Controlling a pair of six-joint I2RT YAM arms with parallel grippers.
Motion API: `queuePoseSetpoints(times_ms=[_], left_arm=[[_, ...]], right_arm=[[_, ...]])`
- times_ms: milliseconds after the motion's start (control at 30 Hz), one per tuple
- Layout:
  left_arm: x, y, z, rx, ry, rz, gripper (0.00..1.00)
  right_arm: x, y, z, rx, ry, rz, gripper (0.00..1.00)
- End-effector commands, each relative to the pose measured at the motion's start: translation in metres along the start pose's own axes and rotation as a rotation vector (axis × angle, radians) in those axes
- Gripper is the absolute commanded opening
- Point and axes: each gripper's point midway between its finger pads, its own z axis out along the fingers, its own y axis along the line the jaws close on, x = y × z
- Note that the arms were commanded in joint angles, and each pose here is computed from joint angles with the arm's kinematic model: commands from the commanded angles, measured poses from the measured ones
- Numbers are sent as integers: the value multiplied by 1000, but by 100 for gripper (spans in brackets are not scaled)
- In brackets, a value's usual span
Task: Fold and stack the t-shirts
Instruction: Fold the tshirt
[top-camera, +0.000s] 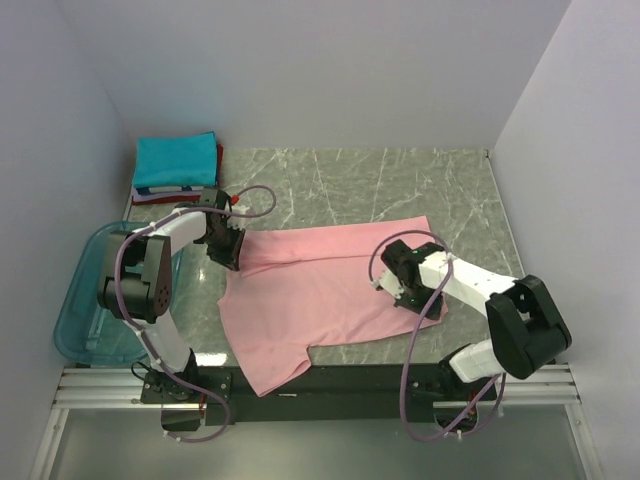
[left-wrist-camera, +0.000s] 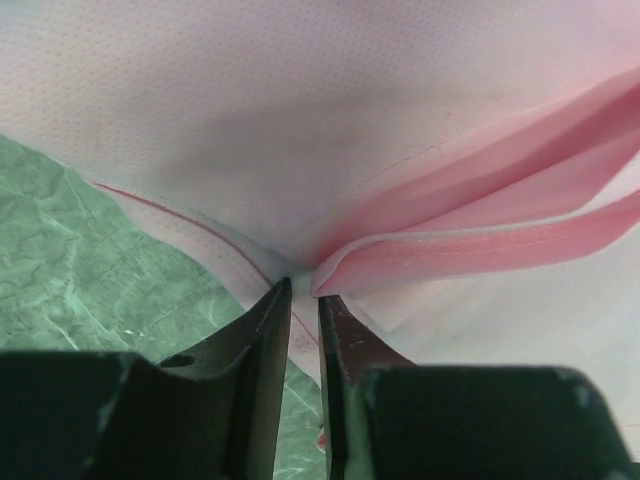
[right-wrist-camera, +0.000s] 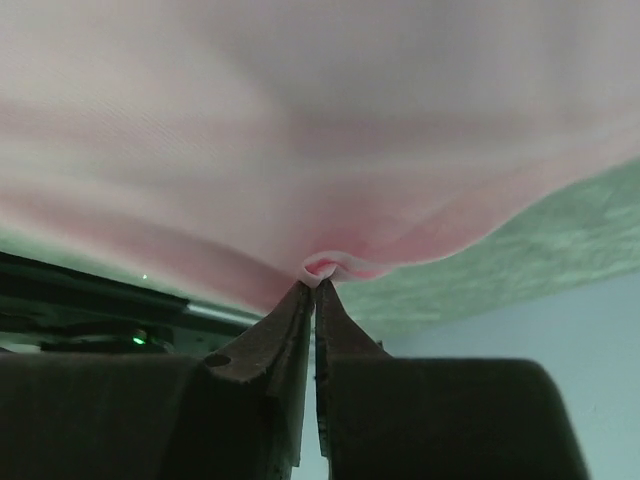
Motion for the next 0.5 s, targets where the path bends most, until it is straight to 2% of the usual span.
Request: queuePoseSetpoints(times_ms=[0,67,133,167,200,267,400,467], left_arm=[[4,16,6,-54,24,-26,24],[0,16,3,-52,11,-22,24],[-5,14,-4,-36,-8,-22,25],[-7,11,-7,-19,-18,-13,32],[-10,9,-15,-14,-34,-7,36],[-18,4,-26,7,-69,10,43],[-35,0,-53,3,-152,27,47],[-42,-1,-60,7,-158,27,47]], right_arm=[[38,-14,0,55,94,-21,7],[51,-19,1,39,121,14,8],[57,-22,-5,8,125,22,29],[55,-19,-7,-21,108,23,39],[57,-17,-13,-50,106,10,53],[40,-23,-28,-87,17,27,66],[16,-33,-57,-164,-106,51,69],[-2,-54,-67,-118,-176,89,69]])
